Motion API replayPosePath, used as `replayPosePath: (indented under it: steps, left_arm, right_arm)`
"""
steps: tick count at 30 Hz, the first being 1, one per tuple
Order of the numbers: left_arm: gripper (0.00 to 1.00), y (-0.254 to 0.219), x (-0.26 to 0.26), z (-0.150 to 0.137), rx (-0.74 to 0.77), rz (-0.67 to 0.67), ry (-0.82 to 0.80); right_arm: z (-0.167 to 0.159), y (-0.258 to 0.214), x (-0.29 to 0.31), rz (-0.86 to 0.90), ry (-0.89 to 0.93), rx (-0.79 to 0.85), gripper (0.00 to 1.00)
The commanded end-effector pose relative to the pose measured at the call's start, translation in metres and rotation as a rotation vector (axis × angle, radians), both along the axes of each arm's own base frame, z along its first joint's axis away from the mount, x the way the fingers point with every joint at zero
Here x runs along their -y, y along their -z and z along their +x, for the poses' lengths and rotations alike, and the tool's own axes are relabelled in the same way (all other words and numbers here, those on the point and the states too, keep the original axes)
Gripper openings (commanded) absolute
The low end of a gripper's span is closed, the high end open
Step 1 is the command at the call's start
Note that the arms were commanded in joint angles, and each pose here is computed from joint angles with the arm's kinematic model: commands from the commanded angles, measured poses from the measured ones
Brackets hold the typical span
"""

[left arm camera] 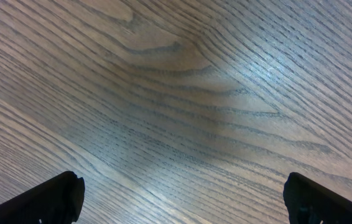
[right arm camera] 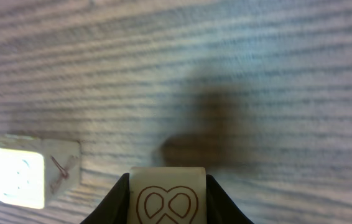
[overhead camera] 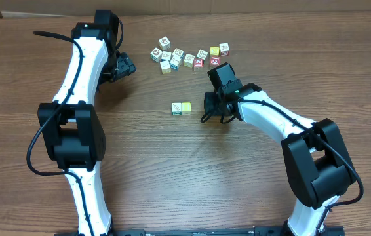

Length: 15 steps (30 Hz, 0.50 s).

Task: Form a horizontal line
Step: 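Carry the pretzel block down and lower it right of the B block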

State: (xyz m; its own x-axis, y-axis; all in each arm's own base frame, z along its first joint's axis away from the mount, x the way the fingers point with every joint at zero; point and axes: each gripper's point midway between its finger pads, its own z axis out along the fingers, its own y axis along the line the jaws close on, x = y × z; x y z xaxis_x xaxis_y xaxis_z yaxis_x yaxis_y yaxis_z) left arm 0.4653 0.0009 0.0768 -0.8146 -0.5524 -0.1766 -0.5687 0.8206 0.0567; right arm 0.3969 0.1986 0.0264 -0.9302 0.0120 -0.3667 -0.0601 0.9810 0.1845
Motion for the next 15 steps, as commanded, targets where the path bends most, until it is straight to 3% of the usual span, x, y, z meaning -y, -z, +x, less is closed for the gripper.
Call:
replayPosePath:
  steps: [1,15]
  left_arm:
    - [1.00,-0.0006,0.0010,0.0044,0.008,0.005,0.011]
    - [1.00,-0.0006,0.0010,0.0044,0.008,0.005,0.011]
  right_arm:
    - [0.0008,0.0015,-0.0010,0.008,0.006,0.003,0.24]
    - [-0.0055,0.0104,-0.0018,0.023,-0.002,-0.009,0.25]
